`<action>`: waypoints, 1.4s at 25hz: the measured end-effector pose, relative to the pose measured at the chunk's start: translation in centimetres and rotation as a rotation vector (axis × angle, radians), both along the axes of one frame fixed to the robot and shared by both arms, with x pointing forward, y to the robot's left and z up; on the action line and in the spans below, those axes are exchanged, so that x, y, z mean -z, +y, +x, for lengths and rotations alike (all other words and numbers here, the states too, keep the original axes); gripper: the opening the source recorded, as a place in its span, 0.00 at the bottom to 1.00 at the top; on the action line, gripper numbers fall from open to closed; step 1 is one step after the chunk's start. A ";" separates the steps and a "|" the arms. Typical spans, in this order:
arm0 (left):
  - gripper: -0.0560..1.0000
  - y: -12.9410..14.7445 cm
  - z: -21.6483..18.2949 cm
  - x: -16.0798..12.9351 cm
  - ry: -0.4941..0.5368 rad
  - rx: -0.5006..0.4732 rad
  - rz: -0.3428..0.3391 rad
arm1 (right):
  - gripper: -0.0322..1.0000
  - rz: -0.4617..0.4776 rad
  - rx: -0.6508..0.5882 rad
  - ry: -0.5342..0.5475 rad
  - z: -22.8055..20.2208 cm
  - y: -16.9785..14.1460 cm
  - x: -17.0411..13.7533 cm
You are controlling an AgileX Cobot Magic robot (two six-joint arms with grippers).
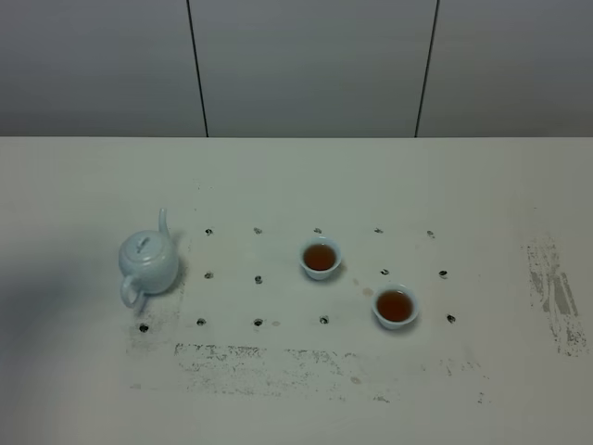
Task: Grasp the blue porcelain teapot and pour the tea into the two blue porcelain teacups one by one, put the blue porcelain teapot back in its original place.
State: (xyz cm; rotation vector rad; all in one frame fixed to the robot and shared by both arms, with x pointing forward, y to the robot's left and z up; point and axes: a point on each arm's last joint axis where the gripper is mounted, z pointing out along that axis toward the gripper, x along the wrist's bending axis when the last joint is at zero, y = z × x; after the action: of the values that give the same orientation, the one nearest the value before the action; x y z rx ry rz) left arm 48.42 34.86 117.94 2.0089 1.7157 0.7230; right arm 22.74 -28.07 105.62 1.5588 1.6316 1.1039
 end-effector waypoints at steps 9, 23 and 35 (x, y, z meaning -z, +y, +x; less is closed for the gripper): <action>0.69 -3.2 -10.0 -3.9 -0.143 0.050 -0.048 | 0.30 0.001 -0.001 0.000 0.0 0.0 0.0; 0.69 -5.4 -20.4 7.5 -0.278 0.037 -0.084 | 0.30 0.002 -0.001 0.000 0.0 0.0 0.0; 0.66 -5.7 -25.4 13.3 -0.358 0.020 -0.119 | 0.30 0.002 -0.002 0.000 0.0 0.0 0.0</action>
State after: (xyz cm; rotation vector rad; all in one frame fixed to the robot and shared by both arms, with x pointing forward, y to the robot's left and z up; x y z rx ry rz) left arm 23.03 29.12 104.63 1.6944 1.4902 0.8897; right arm 22.74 -28.05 105.63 1.5588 1.6326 1.1067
